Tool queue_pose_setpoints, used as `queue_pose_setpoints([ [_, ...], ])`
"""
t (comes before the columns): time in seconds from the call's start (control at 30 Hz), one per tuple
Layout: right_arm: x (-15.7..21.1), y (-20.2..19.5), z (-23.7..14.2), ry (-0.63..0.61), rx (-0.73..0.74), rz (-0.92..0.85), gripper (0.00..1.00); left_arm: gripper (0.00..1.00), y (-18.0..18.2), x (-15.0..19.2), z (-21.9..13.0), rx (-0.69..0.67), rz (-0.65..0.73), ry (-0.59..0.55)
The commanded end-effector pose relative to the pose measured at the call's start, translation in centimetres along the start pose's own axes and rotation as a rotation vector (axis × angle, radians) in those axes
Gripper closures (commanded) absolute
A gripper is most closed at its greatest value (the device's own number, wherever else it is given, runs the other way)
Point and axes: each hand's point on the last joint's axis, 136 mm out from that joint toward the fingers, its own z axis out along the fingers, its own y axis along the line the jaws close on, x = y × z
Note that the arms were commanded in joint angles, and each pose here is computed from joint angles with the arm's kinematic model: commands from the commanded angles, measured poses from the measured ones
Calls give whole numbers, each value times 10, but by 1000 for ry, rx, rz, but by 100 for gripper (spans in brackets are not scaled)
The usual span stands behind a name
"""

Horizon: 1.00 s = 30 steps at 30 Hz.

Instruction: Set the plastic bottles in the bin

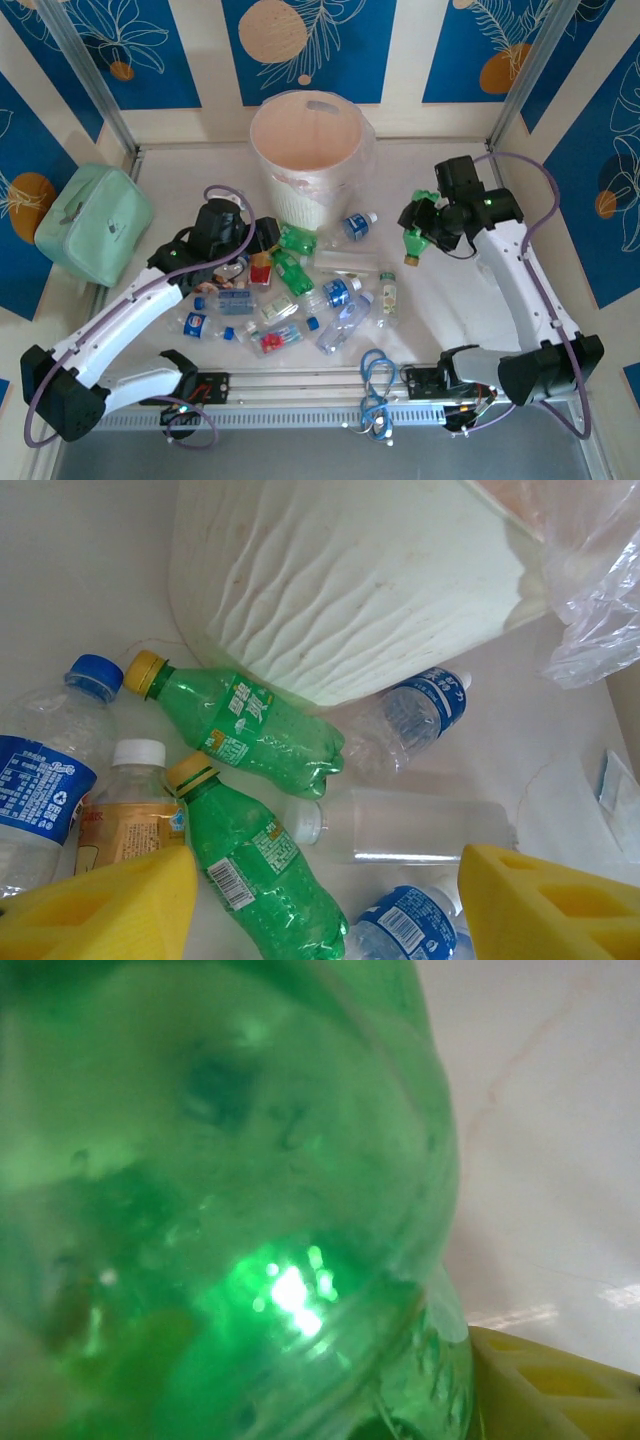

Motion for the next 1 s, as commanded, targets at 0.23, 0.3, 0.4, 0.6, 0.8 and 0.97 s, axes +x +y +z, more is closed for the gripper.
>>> queue_pose_setpoints([
  [0.23,-38,119,-83,-135,-300,-145,40,31,-15,-10,-9,36,-5,-10],
  [0.3,-49,141,-92,-164,-346,-176,40,31,-15,-11,-10,35,-8,-14],
  [0.4,-63,170,-97,-191,-390,-207,40,31,-14,-11,-11,33,-9,-15],
  [0.6,-81,218,-90,-208,-457,-247,40,31,-18,-16,-12,39,-6,-25],
  [0.8,-95,250,-70,-234,-497,-257,39,31,-21,-19,-12,45,-4,-30],
  [0.97,-105,262,-51,-230,-506,-250,39,31,-20,-19,-14,40,-8,-34],
])
